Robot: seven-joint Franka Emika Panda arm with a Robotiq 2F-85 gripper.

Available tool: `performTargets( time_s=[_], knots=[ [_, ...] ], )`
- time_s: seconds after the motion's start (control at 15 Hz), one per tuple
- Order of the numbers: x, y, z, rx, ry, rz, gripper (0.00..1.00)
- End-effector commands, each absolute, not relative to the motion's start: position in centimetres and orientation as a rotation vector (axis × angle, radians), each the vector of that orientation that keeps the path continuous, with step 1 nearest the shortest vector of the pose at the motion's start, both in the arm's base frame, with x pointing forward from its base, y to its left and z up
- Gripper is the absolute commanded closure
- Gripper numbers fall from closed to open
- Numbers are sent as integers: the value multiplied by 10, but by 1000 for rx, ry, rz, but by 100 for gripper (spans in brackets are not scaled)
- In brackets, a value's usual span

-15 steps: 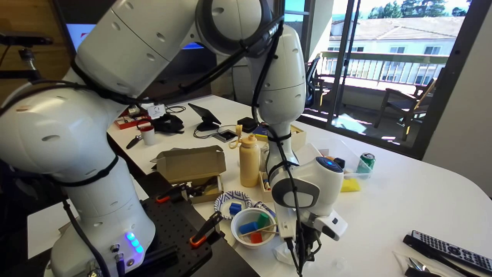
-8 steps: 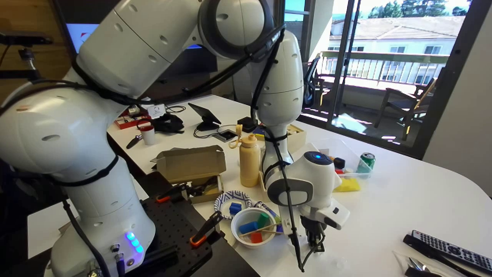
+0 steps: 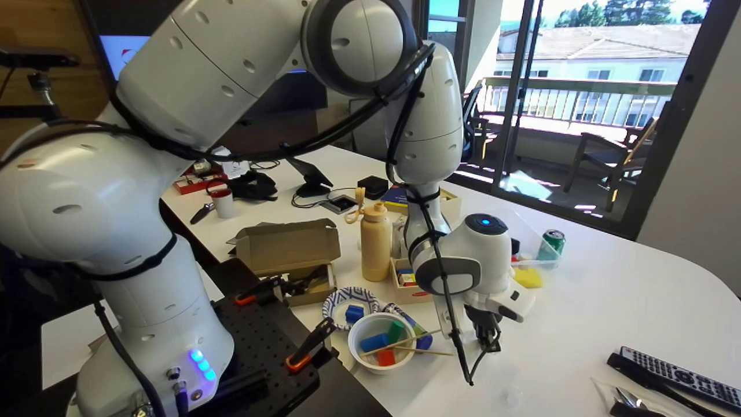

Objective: Wipe the table with the paper towel

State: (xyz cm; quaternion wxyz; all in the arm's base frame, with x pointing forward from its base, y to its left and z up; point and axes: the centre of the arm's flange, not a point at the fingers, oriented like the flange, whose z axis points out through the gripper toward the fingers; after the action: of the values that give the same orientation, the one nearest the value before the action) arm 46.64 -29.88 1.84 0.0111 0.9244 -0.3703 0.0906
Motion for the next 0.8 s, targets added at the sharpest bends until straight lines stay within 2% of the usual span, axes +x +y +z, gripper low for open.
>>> performTargets(
  time_s=[0.0,0.4,0.47,0.53,0.73],
  knots=[
    [489,-294,13,2935,-1162,274,99],
    [500,-294,14,2930,-1166,304,99],
    [499,-293,16,2933,-1172,308,73],
    [499,-294,17,2935,-1171,315,72],
    [496,-296,22,2937,-1181,312,50]
  ],
)
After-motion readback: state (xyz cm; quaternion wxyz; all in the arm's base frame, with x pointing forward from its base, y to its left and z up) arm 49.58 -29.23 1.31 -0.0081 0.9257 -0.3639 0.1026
